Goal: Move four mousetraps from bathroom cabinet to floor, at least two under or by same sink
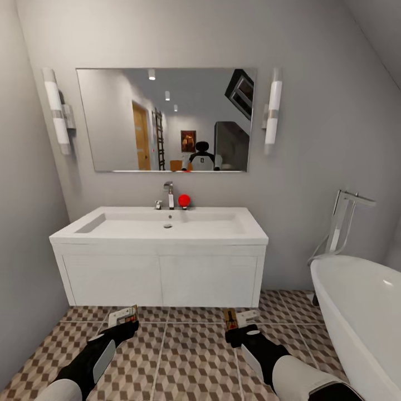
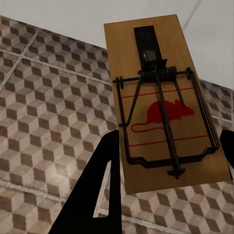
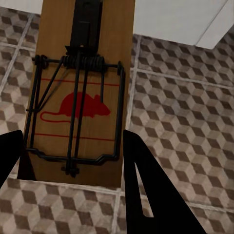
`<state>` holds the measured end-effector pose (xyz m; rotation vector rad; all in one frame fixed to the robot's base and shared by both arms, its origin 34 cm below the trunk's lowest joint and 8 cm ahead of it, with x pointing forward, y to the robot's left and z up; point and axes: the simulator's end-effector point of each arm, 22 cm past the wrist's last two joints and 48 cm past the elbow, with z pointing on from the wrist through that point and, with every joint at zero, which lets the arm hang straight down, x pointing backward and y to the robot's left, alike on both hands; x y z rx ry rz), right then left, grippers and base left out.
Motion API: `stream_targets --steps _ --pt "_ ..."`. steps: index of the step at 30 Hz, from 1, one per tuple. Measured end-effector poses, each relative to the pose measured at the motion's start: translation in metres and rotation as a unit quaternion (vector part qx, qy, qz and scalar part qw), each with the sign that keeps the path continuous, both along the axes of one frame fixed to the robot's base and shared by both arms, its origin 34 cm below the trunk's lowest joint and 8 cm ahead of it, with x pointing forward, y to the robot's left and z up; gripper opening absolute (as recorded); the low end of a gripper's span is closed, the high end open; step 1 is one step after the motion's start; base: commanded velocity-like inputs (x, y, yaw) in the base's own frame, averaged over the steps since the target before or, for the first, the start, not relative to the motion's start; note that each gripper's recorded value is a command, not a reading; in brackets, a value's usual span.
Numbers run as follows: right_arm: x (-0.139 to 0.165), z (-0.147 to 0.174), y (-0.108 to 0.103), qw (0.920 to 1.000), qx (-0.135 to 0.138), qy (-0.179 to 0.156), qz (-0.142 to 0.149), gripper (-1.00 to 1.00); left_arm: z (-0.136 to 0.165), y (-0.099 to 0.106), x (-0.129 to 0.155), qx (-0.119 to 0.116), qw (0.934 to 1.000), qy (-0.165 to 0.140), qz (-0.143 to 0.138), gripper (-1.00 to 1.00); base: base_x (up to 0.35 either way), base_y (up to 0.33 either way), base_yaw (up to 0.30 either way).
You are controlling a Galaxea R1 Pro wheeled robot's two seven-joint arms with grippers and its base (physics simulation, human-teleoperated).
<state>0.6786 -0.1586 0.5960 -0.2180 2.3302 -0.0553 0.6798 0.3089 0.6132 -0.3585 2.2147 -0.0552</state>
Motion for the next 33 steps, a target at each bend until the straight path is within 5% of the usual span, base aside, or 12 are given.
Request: stream_targets --steps 15,33 --pt "-0.004 -0.029 -0.002 1.0 -0.001 -0.002 -0.001 -1.0 -0.025 0.002 -0.001 0.002 1.0 -0.008 0.001 -1.0 0.0 0.0 0.0" --pt "-0.003 -0.029 -0.003 1.0 -0.001 -0.002 -0.001 -1.0 -0.021 0.001 0.001 0.003 0.9999 -0.013 0.002 -1.0 0.0 0.0 0.0"
